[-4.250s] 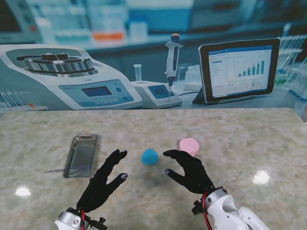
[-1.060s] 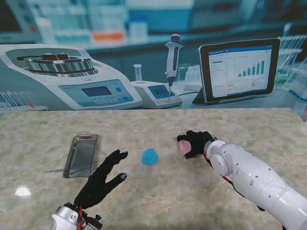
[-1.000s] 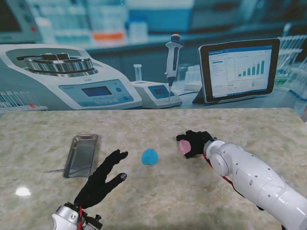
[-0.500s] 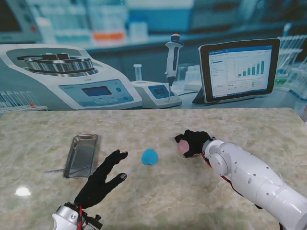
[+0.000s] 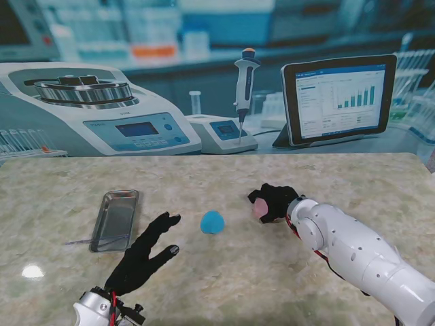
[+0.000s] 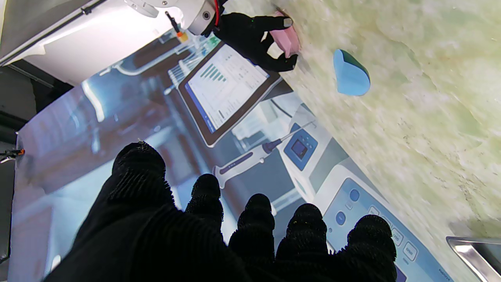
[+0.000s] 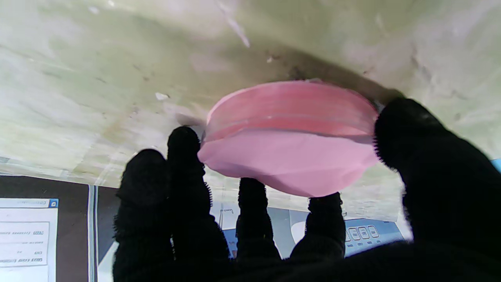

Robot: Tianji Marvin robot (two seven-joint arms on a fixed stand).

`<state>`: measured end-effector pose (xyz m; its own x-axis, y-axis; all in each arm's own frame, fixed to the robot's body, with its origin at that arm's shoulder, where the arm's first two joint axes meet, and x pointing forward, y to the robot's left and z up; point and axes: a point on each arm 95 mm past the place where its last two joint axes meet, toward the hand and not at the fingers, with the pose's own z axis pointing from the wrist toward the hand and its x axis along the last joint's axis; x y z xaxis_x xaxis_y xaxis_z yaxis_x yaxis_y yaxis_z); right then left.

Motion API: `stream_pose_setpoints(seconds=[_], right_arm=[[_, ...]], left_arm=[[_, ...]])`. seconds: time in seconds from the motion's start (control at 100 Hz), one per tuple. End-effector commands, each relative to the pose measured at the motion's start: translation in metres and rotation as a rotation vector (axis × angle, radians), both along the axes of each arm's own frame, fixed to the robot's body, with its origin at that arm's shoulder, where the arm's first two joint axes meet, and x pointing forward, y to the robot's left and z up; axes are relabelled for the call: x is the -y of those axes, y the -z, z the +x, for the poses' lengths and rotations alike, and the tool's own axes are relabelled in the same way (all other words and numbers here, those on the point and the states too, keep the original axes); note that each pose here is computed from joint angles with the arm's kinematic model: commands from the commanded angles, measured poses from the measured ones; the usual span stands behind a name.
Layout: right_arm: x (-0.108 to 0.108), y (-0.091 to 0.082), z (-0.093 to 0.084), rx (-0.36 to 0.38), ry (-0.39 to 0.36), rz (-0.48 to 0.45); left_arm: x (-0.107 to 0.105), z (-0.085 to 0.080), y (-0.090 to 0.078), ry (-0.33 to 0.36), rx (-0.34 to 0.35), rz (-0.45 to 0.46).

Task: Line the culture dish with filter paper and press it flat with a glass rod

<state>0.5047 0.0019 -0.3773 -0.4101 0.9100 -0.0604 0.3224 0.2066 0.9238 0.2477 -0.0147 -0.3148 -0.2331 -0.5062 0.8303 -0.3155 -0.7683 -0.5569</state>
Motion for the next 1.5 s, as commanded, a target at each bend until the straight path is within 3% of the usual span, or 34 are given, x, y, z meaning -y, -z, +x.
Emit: stream_pose_setpoints(seconds=[0.0, 0.98, 1.49], right_arm=[[0.001, 0.008, -0.003, -0.018, 0.002, -0.006], [0.000, 0.000, -0.001, 0.053, -0.010, 0.036], [0.000, -0.007, -0.001, 0.036, -0.013, 0.045]], left_arm=[[0.000, -0.001, 0.001, 0.000, -0.006, -0.001], [0.000, -0.001, 0.001, -0.004, -0.001, -0.004], [-0.002, -0.001, 0.000, -0.005, 0.002, -0.006]])
